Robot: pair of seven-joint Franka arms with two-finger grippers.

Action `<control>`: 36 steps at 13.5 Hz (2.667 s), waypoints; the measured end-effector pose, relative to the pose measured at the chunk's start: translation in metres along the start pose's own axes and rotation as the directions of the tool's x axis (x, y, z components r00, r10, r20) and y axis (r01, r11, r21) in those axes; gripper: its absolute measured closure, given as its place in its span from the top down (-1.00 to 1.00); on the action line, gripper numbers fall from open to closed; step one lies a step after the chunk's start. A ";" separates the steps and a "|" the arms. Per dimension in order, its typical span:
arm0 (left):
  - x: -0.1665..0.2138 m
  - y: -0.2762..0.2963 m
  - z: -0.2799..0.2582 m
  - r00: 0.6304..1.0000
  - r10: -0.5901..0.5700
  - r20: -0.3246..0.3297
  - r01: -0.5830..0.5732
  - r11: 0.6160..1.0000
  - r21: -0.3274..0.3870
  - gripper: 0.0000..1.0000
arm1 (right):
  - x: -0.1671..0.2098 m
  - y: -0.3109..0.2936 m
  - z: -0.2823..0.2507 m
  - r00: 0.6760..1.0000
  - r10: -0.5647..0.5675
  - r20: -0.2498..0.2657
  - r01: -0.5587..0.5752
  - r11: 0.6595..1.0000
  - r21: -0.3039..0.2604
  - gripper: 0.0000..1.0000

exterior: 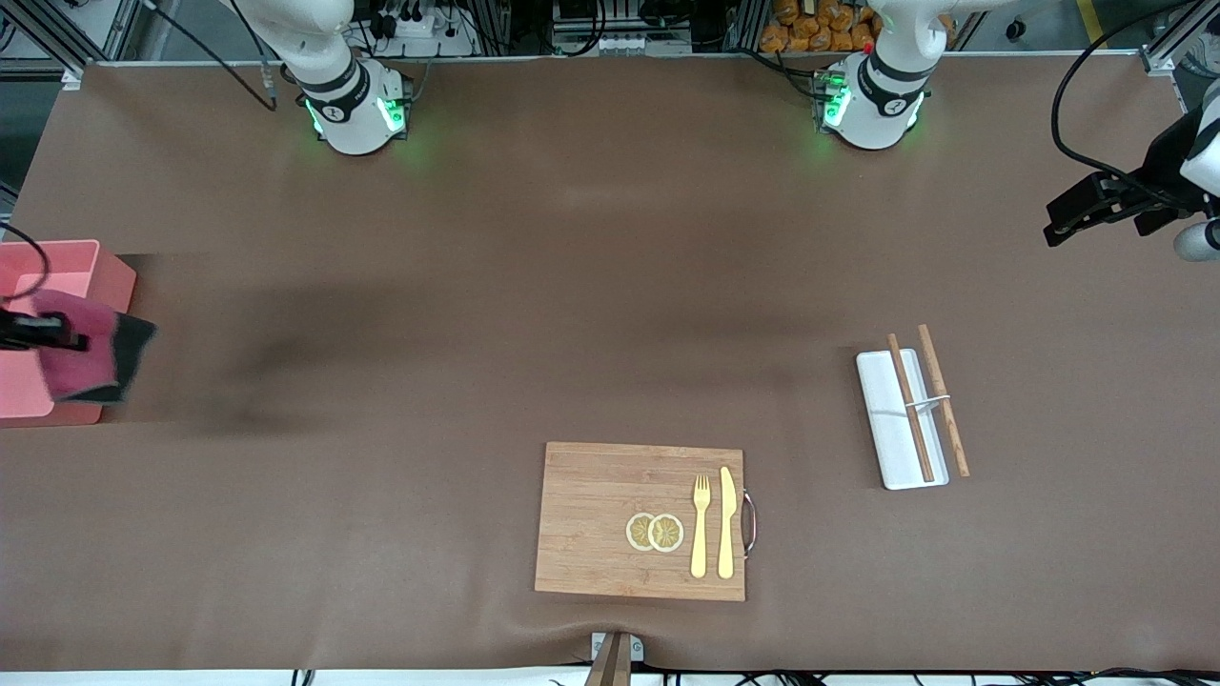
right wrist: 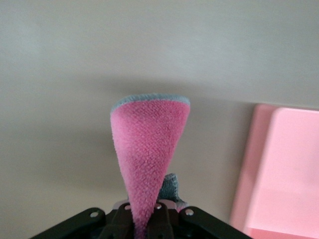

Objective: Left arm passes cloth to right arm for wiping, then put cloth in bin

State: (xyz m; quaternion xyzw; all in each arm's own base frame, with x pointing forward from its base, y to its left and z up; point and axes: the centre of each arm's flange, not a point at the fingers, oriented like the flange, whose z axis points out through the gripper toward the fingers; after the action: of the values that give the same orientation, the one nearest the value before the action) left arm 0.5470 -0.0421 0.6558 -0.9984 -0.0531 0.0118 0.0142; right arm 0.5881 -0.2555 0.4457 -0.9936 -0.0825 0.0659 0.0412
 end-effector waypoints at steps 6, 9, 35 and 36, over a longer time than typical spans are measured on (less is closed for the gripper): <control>0.000 0.002 0.001 1.000 0.003 0.003 -0.003 1.000 0.001 1.00 | -0.070 0.145 0.011 0.989 -0.147 -0.034 0.140 0.978 -0.156 -0.91; 0.000 0.002 0.002 1.000 0.004 0.004 -0.004 1.000 0.001 1.00 | -0.102 0.217 0.067 0.972 -0.228 -0.058 0.212 0.956 -0.204 -0.91; -0.001 0.003 0.006 1.000 0.006 0.013 -0.006 1.000 0.002 1.00 | 0.035 -0.138 -0.069 0.990 0.127 0.065 -0.121 0.988 -0.093 1.00; -0.001 0.003 0.006 1.000 0.005 0.014 -0.005 1.000 0.003 1.00 | 0.039 -0.170 -0.076 0.985 0.161 0.058 -0.156 0.983 -0.093 1.00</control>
State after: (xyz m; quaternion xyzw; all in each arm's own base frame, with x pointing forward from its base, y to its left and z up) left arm 0.5466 -0.0450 0.6500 -0.9984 -0.0507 0.0187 0.0152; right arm 0.6097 -0.0874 0.5317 -0.9951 -0.0073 0.0979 -0.0108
